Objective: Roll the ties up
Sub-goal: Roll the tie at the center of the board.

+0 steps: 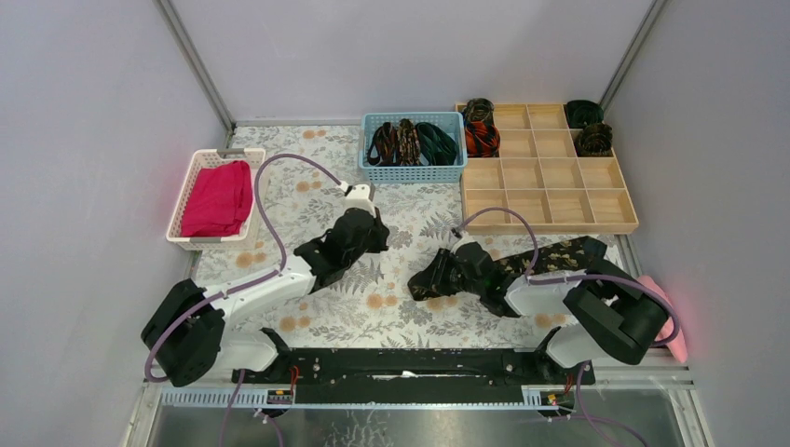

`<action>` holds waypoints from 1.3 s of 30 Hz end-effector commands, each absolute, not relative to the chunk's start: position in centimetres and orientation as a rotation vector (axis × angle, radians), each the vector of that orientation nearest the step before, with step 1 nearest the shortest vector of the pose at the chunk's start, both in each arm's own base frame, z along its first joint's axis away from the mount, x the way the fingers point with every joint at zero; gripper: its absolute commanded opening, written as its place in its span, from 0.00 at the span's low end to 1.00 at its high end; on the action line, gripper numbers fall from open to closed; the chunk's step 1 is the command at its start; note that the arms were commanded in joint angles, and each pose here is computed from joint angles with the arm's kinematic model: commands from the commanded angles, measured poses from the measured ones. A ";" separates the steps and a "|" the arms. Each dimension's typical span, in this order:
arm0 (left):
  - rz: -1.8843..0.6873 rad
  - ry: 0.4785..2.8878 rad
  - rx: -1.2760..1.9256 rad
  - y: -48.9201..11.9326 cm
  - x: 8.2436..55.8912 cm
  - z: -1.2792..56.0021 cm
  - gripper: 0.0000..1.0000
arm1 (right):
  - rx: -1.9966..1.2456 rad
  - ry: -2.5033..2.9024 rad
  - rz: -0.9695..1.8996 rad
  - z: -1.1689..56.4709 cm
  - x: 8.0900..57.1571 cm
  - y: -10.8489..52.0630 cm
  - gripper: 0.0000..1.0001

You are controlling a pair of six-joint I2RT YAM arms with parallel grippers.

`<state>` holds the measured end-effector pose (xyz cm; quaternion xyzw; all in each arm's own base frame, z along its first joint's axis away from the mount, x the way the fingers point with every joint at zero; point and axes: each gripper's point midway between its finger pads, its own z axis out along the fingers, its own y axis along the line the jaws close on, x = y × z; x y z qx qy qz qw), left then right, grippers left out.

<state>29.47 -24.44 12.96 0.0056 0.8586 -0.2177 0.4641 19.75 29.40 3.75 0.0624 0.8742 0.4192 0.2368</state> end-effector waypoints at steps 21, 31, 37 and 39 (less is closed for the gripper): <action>-0.569 2.091 0.203 -29.3 25.7 11.3 0.00 | 0.363 2.215 1.533 6.2 19.7 29.1 0.22; -0.493 2.073 0.178 -27.5 25.9 11.9 0.00 | 0.365 2.256 1.619 5.4 21.7 32.3 0.22; -0.542 2.082 0.179 -27.8 25.2 11.3 0.00 | 0.414 2.288 1.581 3.6 21.4 31.7 0.22; -0.580 2.093 0.191 -28.2 24.6 10.6 0.00 | 0.428 2.297 1.559 3.1 21.2 31.2 0.22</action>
